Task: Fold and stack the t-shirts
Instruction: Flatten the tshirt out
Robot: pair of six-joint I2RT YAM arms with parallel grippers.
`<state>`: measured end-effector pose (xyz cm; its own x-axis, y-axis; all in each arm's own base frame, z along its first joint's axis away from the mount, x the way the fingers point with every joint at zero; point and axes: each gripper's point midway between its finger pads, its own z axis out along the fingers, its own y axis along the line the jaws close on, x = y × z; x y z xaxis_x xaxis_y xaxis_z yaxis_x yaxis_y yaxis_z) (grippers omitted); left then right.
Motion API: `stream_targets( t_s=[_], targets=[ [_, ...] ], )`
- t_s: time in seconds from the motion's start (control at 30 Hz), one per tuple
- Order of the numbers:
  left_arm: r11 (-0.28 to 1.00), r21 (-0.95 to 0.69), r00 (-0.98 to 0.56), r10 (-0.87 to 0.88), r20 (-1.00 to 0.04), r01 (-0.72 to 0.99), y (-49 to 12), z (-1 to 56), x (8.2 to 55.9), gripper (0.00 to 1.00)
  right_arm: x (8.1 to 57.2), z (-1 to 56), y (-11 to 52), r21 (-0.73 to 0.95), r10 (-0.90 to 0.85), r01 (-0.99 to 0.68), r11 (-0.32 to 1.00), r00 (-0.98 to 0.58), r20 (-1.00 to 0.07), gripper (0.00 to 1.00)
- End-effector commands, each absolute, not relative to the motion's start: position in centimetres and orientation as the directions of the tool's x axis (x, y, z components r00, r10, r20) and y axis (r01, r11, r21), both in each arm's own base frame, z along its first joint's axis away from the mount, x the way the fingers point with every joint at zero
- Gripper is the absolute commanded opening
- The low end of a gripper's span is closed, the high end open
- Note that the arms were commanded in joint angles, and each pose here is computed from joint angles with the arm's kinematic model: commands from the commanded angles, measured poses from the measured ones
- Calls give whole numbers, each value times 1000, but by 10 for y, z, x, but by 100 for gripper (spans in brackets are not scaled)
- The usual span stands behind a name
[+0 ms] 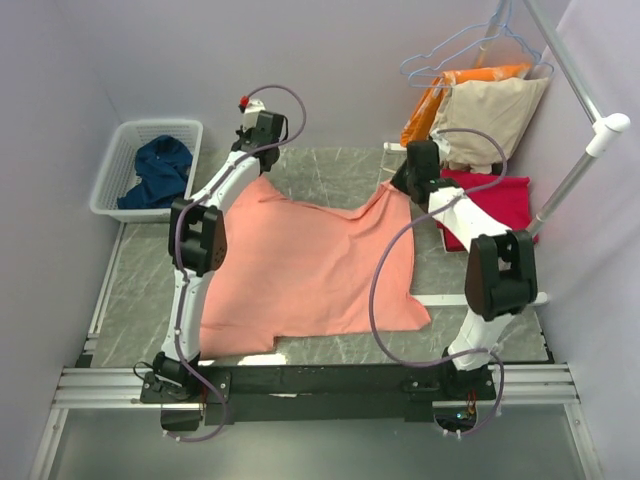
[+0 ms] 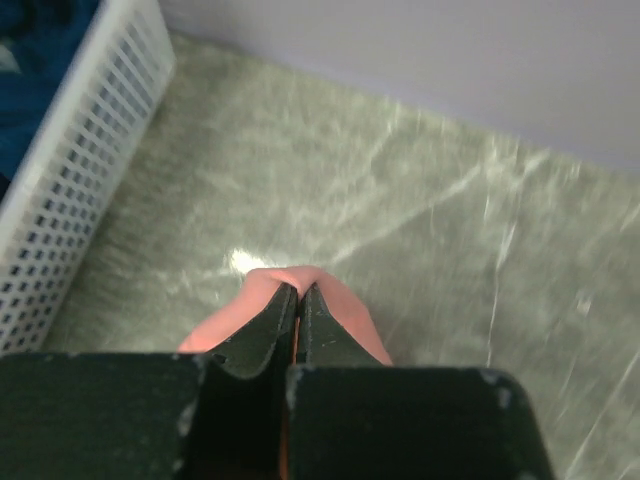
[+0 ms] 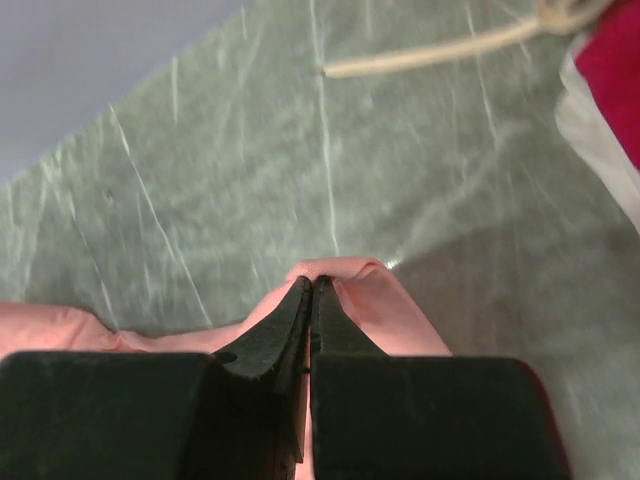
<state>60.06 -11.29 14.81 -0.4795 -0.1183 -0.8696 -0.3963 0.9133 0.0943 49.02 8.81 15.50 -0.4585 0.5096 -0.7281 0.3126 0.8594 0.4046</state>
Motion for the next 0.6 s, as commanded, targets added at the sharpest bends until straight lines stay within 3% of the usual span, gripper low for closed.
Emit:
stream_targets(
  t_s=[0.0, 0.57],
  targets=[
    [864, -3, -287, -170, -943, -503, -95, 212, 622, 1, 532, 179, 86, 418, 523, 330, 846, -367, -770, 0],
    [756, -19, -145, -150, -978, -654, -43, 227, 624, 1, 558, 186, 41, 392, 560, 502, 770, -240, -793, 0]
  ],
)
